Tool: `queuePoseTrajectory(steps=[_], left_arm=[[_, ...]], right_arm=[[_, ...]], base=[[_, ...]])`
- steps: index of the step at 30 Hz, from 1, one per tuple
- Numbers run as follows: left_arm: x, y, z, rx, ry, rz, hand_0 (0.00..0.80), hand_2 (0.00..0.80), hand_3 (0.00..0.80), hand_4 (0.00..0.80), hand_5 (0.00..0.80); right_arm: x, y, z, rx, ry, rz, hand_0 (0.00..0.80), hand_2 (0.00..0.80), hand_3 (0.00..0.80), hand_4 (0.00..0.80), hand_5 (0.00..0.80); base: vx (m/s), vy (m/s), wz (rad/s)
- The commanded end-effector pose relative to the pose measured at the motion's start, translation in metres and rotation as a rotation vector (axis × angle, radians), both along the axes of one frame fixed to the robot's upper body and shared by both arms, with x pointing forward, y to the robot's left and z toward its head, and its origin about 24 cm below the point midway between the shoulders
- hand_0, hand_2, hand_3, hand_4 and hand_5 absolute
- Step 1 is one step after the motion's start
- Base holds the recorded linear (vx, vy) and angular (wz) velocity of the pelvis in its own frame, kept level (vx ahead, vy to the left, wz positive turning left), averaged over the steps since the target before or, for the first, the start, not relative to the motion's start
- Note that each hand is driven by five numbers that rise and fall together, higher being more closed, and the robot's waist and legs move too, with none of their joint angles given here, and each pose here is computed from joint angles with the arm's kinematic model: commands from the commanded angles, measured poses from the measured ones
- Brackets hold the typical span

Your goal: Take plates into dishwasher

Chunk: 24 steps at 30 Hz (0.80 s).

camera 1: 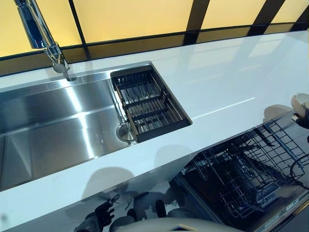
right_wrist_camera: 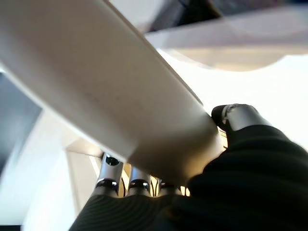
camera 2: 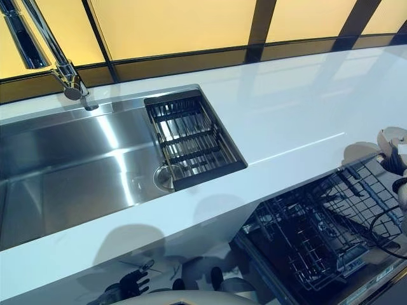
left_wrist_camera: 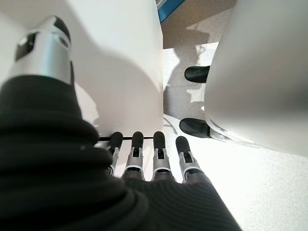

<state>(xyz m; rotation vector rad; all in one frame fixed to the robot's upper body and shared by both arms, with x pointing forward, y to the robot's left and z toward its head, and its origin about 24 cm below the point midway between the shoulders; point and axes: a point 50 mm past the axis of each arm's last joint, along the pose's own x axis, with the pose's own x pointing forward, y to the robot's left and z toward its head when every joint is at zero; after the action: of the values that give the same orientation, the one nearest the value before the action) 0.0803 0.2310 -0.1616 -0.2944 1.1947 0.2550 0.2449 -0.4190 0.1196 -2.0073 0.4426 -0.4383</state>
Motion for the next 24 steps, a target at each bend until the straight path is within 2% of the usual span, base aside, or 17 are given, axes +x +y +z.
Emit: queuePoseTrajectory(steps=[1,6,18,24], left_arm=[[0.042,0.001,0.011,0.002,-0.133,0.011,0.000,0.000,0.000,0.000,0.000],[0.043,0.000,0.011,0.004,-0.132,0.003,0.000,0.000,0.000,0.000,0.000],[0.048,-0.003,0.012,0.002,-0.136,-0.018,0.000,0.000,0.000,0.000,0.000],[0.055,-0.003,0.015,-0.042,-0.186,0.087,0.000,0.000,0.000,0.000,0.000]], right_arm=[[-0.005,-0.014,0.011,-0.118,-0.053,-0.144,0.800,0.800,0.800,0.800,0.800],[-0.017,-0.018,-0.021,-0.086,0.082,-0.233,0.800,0.800,0.800,0.800,0.800],[-0.007,-0.001,-0.057,0.048,0.188,-0.221,0.800,0.800,0.800,0.800,0.800],[0.005,0.017,-0.071,0.162,0.169,-0.175,0.800,0.800,0.800,0.800,0.800]], base=[[0.000,0.000,0.00],[0.000,0.000,0.00],[0.000,0.000,0.00],[0.000,0.000,0.00]])
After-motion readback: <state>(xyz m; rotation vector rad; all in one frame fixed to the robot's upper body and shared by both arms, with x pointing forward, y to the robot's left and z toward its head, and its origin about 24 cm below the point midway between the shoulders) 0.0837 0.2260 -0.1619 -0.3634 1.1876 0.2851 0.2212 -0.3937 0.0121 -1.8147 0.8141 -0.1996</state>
